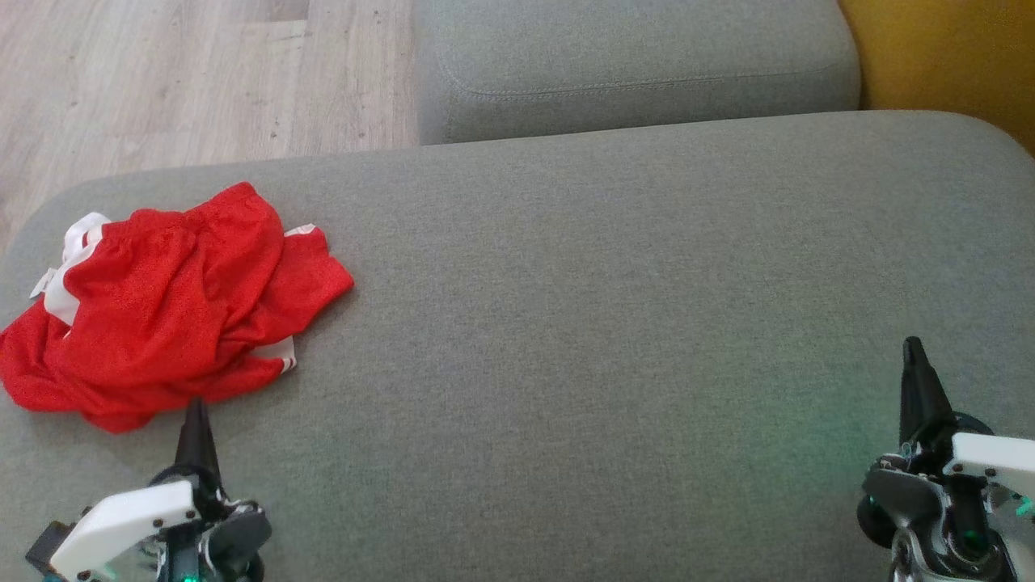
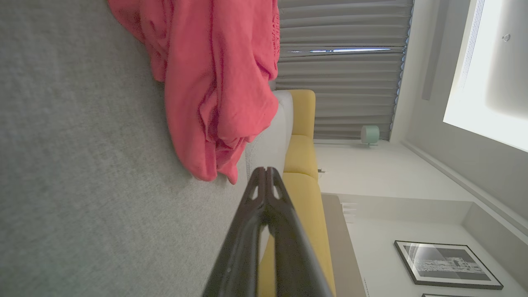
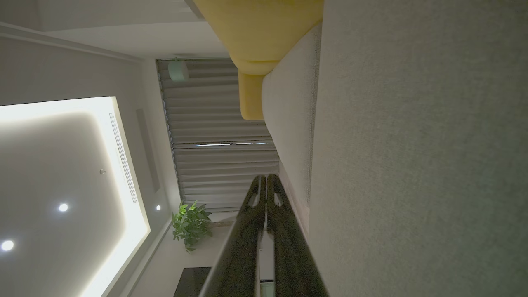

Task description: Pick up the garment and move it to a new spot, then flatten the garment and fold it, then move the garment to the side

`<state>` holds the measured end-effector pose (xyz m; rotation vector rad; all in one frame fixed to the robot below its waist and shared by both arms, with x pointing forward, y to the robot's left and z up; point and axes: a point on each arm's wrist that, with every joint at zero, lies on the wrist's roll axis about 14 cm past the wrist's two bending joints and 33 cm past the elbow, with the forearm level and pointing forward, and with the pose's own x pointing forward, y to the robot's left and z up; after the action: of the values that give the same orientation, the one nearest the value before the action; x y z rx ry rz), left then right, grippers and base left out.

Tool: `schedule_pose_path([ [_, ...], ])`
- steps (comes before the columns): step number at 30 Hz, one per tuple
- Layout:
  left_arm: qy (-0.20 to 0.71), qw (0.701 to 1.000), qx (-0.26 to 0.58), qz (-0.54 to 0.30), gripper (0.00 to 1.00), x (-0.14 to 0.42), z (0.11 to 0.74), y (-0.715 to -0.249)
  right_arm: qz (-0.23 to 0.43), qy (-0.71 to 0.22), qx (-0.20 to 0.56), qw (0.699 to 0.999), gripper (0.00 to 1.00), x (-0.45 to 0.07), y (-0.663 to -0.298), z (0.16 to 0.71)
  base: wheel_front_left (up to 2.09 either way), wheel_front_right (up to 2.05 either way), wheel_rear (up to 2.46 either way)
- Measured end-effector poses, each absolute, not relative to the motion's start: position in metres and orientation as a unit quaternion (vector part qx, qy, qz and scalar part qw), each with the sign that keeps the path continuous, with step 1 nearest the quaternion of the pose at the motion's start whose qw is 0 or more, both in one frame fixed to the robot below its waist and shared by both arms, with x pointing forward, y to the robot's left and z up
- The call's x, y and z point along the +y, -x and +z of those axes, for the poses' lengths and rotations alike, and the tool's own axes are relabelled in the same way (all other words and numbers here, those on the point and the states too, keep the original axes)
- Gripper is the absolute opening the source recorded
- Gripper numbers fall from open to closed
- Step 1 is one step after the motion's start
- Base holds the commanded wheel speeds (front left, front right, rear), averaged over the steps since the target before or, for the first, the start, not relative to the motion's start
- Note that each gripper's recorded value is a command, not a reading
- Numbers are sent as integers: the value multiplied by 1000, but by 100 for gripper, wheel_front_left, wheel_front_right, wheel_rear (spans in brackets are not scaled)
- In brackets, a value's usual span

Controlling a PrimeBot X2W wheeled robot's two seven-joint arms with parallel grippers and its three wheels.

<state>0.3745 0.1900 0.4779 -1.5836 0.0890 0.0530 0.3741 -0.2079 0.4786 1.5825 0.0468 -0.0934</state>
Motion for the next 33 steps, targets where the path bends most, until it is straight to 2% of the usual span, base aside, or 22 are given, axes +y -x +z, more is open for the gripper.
schedule_pose_path([
  [1, 711, 701, 40, 24, 0, 190, 478, -374, -42, -711, 21, 702, 0, -208, -374, 479, 0, 0, 0],
  [2, 711, 701, 41, 25, 100, 190, 477, -374, -43, -711, 22, 701, 100, -208, -374, 478, 0, 0, 0],
  [8, 712, 693, 86, 69, 100, 187, 437, -351, -90, -712, 67, 693, 100, -206, -349, 435, 0, 0, 0],
  [13, 711, 695, 81, 69, 100, 186, 439, -350, -86, -707, 69, 698, 100, -202, -348, 436, 0, 0, 0],
  [17, 697, 709, 79, 67, 100, 187, 441, -351, -85, -699, 68, 707, 100, -201, -348, 438, 0, 0, 0],
  [27, 643, 761, 67, 55, 100, 187, 455, -354, -73, -642, 69, 760, 100, -197, -349, 445, 0, 0, 0],
  [33, 597, 798, 72, 41, 100, 179, 461, -354, -53, -585, 79, 805, 100, -187, -350, 449, 0, 0, 0],
])
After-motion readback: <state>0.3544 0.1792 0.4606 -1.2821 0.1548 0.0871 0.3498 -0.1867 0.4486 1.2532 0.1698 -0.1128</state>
